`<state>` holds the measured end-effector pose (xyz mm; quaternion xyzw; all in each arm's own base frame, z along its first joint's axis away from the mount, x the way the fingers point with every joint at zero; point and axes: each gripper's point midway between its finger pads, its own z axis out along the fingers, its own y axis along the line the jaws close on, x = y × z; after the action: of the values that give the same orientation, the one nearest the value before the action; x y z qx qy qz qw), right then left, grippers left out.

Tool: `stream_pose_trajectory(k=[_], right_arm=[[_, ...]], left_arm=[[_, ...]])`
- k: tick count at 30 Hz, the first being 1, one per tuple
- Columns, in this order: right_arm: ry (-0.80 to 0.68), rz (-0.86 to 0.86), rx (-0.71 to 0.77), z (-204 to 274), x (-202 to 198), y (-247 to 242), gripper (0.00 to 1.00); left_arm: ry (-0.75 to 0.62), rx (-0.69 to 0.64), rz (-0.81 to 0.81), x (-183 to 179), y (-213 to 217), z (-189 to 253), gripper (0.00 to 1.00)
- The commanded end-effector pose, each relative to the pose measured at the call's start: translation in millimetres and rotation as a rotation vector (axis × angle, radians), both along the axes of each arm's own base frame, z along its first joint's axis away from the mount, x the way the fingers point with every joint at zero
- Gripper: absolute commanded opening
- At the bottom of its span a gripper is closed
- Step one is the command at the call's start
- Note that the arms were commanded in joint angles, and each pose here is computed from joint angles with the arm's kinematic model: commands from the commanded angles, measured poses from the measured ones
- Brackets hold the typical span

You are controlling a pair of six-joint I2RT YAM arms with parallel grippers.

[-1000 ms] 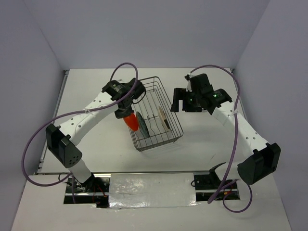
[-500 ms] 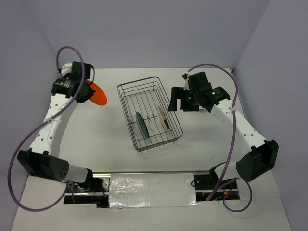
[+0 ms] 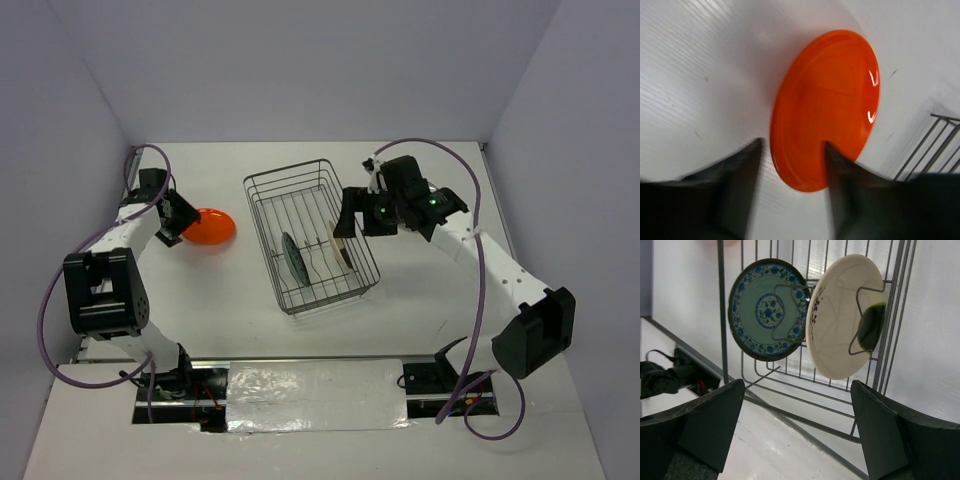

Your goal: Unload the plates from the dish rack

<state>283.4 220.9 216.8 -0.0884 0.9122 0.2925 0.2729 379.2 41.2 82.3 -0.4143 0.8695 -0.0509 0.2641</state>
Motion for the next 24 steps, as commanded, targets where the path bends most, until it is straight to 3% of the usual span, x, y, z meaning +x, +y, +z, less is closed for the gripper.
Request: stream_pose_trajectory(k=[1, 2, 4, 8, 12, 18, 22, 24], right_arm=[[-0.131, 0.020, -0.043, 24.5, -0.7, 13.7, 0.94], [-0.165, -0.010, -0.087, 32.7, 4.5, 13.2, 0.94], [-0.143, -0.118, -0.292, 9.7, 13.2, -3.5, 0.93], [-0.146, -0.164, -0.440, -5.5, 26.6, -5.8, 0.82], [-0.115, -0.112, -0.458, -22.6, 28.8, 11.0, 0.70], [-0.057, -0.033, -0.452, -58.2, 30.9, 29.6, 0.56], [-0.015, 0.003, -0.422, -72.4, 29.5, 42.6, 0.53], [-0.002, 0.012, -0.416, -78.9, 29.7, 46.4, 0.46]], left_arm=[[-0.050, 0.009, 0.045, 2.4, 6.9, 10.2, 0.89], [-0.018, 0.012, 0.057, -4.4, 7.8, 5.3, 0.99], [0.090, 0.027, 0.084, -24.6, 11.2, -6.3, 1.00], [0.204, 0.058, 0.087, -47.7, 14.1, -1.3, 0.99], [0.126, 0.059, 0.020, -47.2, 6.1, 37.5, 0.99], [-0.128, -0.081, -0.370, -26.3, -66.6, 95.6, 0.99], [-0.146, -0.103, -0.476, -36.2, -96.0, 103.6, 1.00], [-0.146, -0.121, -0.486, -42.3, -100.6, 102.1, 1.00]])
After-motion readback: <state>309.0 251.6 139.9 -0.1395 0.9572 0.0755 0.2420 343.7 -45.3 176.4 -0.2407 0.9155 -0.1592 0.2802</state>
